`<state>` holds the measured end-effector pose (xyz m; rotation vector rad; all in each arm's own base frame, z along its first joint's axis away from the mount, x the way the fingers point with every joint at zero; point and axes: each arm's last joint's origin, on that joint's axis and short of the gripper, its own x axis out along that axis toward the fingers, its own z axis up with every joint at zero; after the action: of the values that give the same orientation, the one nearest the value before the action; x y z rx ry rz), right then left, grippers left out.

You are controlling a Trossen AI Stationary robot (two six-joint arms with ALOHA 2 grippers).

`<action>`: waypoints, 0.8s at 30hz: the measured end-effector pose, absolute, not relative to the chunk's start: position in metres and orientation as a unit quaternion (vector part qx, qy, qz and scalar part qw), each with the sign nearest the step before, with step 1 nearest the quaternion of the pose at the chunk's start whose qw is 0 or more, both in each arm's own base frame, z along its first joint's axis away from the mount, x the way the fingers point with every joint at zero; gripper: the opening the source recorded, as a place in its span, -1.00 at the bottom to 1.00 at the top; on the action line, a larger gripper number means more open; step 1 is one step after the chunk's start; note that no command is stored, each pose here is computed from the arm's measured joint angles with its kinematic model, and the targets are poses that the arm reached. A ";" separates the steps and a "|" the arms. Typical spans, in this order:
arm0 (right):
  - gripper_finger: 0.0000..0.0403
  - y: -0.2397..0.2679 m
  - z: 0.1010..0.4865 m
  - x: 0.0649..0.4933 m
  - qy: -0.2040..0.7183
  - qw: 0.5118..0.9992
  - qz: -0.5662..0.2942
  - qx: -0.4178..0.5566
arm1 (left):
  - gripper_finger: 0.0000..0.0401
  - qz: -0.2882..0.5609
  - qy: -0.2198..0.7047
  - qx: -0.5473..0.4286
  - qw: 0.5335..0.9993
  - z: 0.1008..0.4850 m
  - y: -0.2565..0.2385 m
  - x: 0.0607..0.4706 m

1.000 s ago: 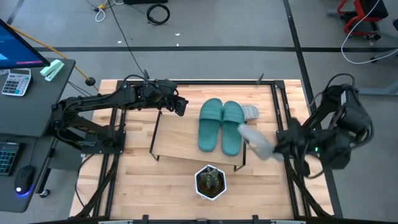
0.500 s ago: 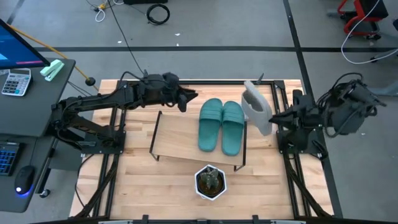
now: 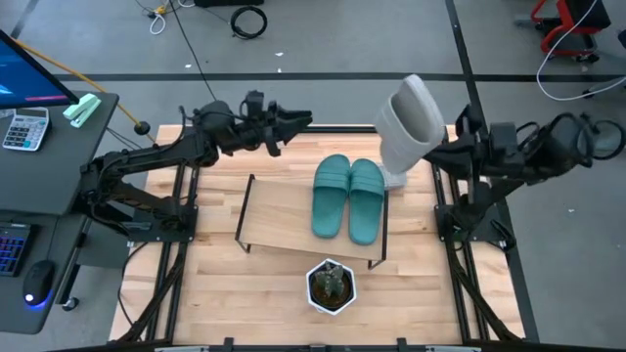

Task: Pick and place slides into the shelf
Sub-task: Put the bottom gray slide on the shelf

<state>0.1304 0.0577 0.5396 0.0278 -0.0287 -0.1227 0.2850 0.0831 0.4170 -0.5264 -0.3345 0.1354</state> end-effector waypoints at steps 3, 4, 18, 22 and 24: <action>-0.97 0.052 0.545 0.135 -0.039 0.999 -0.036 0.006 | -0.22 0.011 -0.190 -0.264 0.946 0.425 0.084 0.282; -0.97 0.050 0.546 0.136 -0.043 0.999 -0.028 0.005 | -0.22 -0.012 -0.198 -0.266 0.943 0.427 0.084 0.281; -0.97 0.017 0.538 0.195 -0.034 0.992 0.114 0.048 | -0.19 -0.156 -0.152 -0.235 0.947 0.421 0.082 0.289; -0.97 0.006 0.531 0.221 -0.024 0.988 0.144 0.052 | -0.19 -0.155 -0.139 -0.207 0.956 0.417 0.082 0.292; -0.97 -0.001 0.529 0.233 -0.031 0.986 0.156 0.053 | -0.19 -0.166 -0.134 -0.190 0.958 0.416 0.081 0.292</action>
<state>0.2327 -0.0007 0.5291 0.1067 -0.0625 0.3136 0.2916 0.0811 0.4163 -0.3856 -0.2719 -0.3375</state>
